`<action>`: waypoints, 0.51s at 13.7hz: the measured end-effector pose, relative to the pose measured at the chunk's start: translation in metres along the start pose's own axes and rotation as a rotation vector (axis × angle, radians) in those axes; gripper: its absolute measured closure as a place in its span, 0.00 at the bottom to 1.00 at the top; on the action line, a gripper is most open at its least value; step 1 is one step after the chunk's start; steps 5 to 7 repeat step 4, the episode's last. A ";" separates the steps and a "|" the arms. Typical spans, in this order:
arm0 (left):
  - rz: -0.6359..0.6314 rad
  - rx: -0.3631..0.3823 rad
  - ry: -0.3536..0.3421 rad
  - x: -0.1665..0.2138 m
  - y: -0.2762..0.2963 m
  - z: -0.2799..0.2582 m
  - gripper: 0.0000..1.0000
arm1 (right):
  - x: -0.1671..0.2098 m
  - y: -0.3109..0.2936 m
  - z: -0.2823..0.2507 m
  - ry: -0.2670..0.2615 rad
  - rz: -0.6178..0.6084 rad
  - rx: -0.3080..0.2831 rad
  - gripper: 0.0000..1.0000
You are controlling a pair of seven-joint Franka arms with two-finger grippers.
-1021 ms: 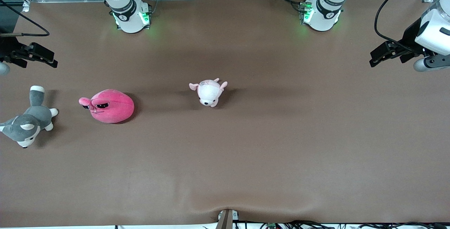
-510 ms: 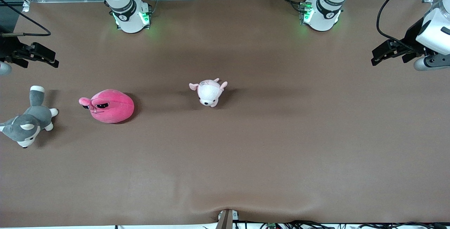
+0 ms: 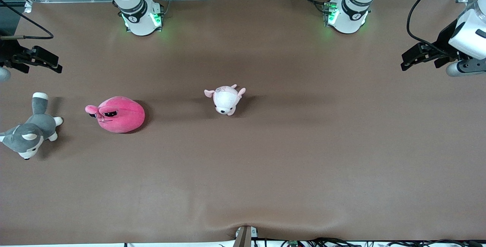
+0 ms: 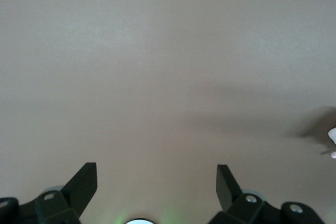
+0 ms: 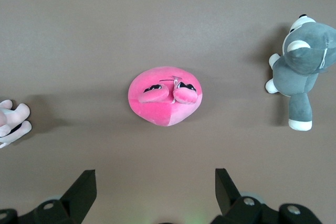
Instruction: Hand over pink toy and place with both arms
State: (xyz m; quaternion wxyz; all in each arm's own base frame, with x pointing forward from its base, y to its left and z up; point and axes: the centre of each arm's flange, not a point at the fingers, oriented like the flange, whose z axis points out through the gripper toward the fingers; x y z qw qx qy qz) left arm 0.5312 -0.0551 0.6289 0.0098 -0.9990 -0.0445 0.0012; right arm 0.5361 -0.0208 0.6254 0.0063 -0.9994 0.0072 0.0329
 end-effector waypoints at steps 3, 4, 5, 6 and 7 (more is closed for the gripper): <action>0.000 0.000 -0.002 0.001 0.000 0.001 0.00 | 0.000 0.000 0.000 0.000 0.000 0.000 0.00; 0.000 0.000 -0.002 0.001 0.000 0.001 0.00 | 0.000 0.000 0.000 0.000 -0.001 0.000 0.00; 0.000 0.000 -0.002 0.001 0.000 0.001 0.00 | 0.000 0.000 0.000 0.000 -0.001 0.000 0.00; 0.000 0.000 -0.002 0.001 0.000 0.001 0.00 | 0.000 0.000 0.000 0.000 -0.001 0.000 0.00; 0.000 0.000 -0.002 0.001 0.000 0.001 0.00 | 0.000 0.000 0.000 0.000 -0.001 0.000 0.00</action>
